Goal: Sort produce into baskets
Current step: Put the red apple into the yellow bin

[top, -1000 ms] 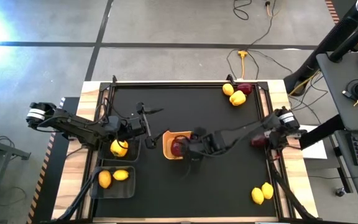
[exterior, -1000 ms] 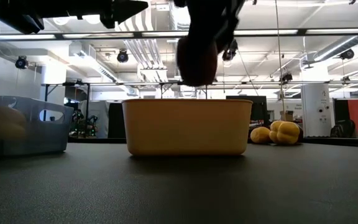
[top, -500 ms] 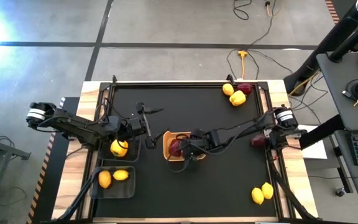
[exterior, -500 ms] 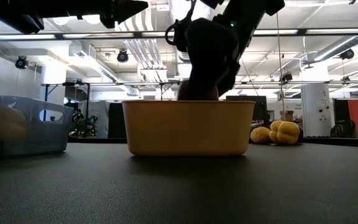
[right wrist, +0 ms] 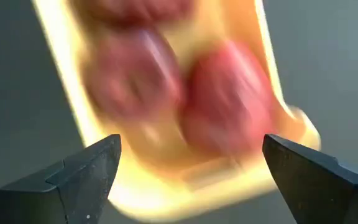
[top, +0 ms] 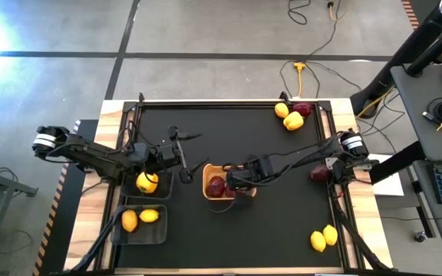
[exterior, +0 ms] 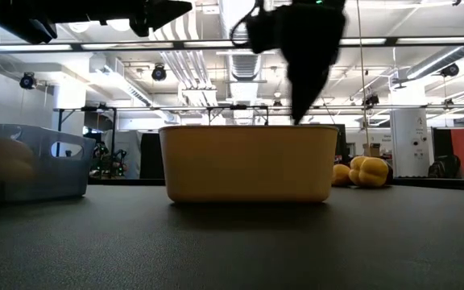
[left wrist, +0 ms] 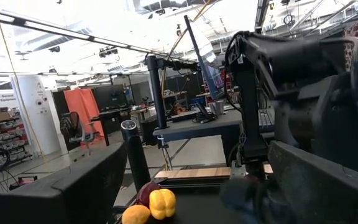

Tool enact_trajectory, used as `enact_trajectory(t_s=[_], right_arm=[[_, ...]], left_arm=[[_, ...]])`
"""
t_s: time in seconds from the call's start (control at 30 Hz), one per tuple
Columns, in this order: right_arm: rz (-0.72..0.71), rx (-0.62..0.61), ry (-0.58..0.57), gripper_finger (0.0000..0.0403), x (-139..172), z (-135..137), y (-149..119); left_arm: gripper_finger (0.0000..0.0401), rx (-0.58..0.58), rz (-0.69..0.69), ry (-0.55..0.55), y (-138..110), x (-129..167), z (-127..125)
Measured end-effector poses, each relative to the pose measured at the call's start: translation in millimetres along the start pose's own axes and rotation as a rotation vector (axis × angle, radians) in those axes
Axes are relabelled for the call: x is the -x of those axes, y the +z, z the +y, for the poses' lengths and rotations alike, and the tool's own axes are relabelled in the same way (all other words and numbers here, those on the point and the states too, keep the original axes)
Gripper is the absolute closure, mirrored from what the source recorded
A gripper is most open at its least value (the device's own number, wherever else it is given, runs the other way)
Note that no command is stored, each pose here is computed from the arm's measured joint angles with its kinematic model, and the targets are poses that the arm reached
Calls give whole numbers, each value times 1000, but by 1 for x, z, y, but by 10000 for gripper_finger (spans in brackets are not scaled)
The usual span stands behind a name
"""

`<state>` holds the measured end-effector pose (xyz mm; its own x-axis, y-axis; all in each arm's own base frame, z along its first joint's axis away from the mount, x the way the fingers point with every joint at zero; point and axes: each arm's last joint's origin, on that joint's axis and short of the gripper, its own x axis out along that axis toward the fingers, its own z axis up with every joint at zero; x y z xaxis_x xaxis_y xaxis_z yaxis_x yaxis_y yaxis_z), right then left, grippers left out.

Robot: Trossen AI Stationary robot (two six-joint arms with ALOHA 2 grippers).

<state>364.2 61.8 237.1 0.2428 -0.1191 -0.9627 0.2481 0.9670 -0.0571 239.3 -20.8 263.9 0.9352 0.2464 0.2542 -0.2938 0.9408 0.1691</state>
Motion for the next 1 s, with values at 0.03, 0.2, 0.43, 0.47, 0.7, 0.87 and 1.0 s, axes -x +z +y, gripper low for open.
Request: enact_trajectory(t_s=[0.03, 0.2, 0.43, 0.47, 0.7, 0.87, 1.0], right_arm=[[49, -9, -30, 19, 5, -3, -4], [331, 15, -266, 19, 26, -21, -39], [477, -86, -265, 19, 16, -51, -78], [518, -84, -276, 19, 11, -55, -85], [767, -2, -275, 19, -26, -81, -135], [900, 106, -243, 19, -47, -92, -166], [924, 153, -218, 19, -58, -95, -181]], left_arm=[[29, 0, 0, 0, 0, 0, 0], [29, 0, 0, 0, 0, 0, 0], [29, 2, 0, 0, 0, 0, 0], [29, 1, 1, -1, 0, 0, 0], [29, 3, 0, 0, 0, 0, 0], [29, 4, 0, 0, 0, 0, 0], [29, 2, 0, 0, 0, 0, 0]])
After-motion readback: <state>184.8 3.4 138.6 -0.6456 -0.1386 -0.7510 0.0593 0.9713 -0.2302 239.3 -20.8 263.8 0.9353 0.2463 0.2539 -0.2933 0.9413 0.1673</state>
